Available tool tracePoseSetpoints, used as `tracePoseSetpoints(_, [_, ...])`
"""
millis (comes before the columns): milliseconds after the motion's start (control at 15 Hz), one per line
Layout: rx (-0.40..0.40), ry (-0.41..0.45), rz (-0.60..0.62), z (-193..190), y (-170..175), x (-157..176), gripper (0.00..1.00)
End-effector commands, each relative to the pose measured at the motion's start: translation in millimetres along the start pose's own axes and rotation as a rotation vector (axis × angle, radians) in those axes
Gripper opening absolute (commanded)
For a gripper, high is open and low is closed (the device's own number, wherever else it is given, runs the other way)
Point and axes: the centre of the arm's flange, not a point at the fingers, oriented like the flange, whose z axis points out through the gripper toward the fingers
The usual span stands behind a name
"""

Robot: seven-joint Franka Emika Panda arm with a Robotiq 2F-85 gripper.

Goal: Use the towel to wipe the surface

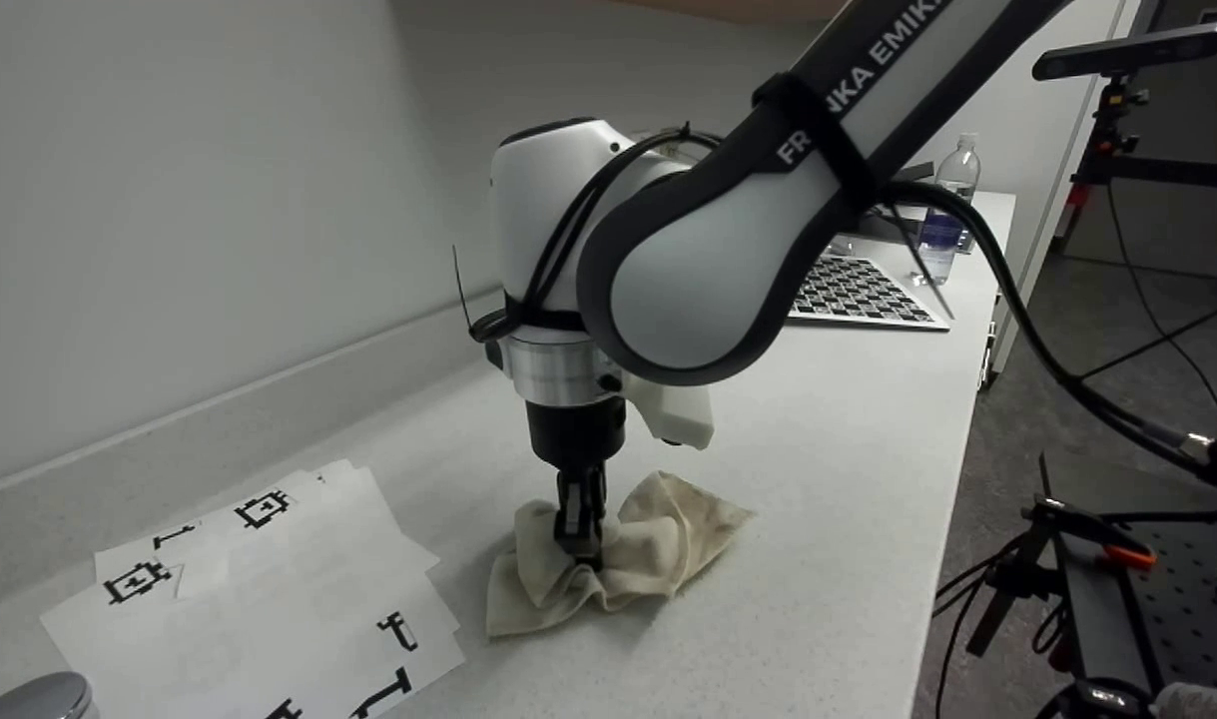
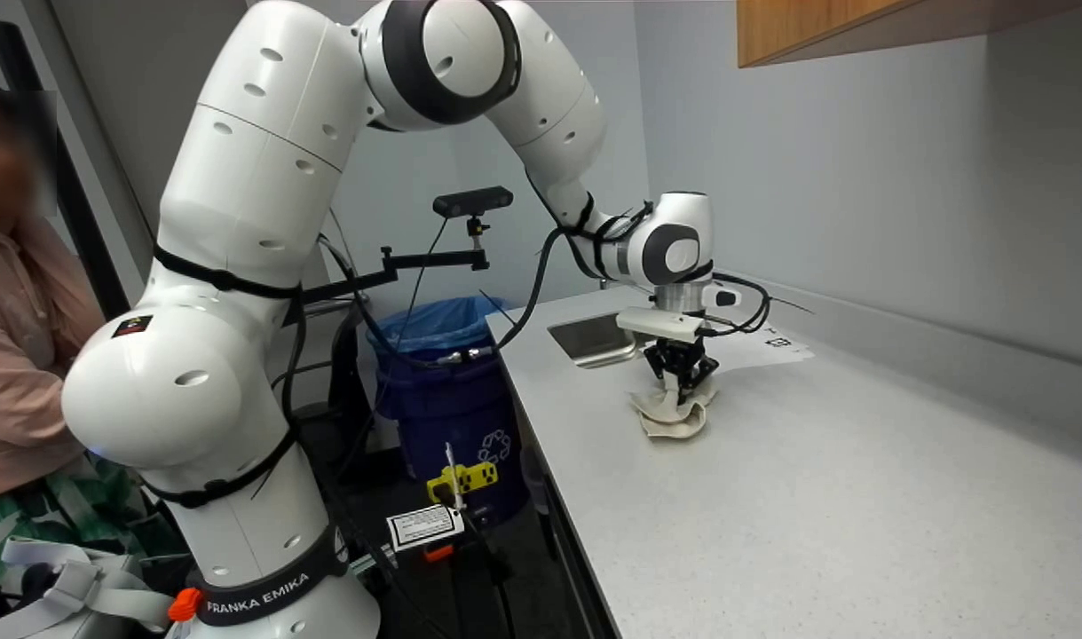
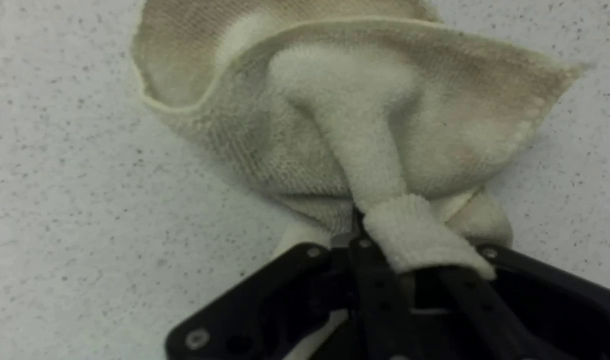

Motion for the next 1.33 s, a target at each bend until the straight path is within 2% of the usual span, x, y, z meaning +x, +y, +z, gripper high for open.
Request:
tracePoseSetpoints(0, [-0.03,-0.008,0.042,12.1,41.5,7.8,0.02])
tracePoseSetpoints(467, [-0.202,0.055,0.148,-20.0,138.7,32.0,0.02])
tracePoseSetpoints(667, [-0.226,0.083,0.197,-32.0,163.8,35.4,0.02])
tracePoseSetpoints(933, [-0.206,0.1,0.224,-30.7,159.5,17.6,0.02])
tracePoseSetpoints(1267, [-0.139,0.048,0.287,-21.1,137.2,-29.5,0.02])
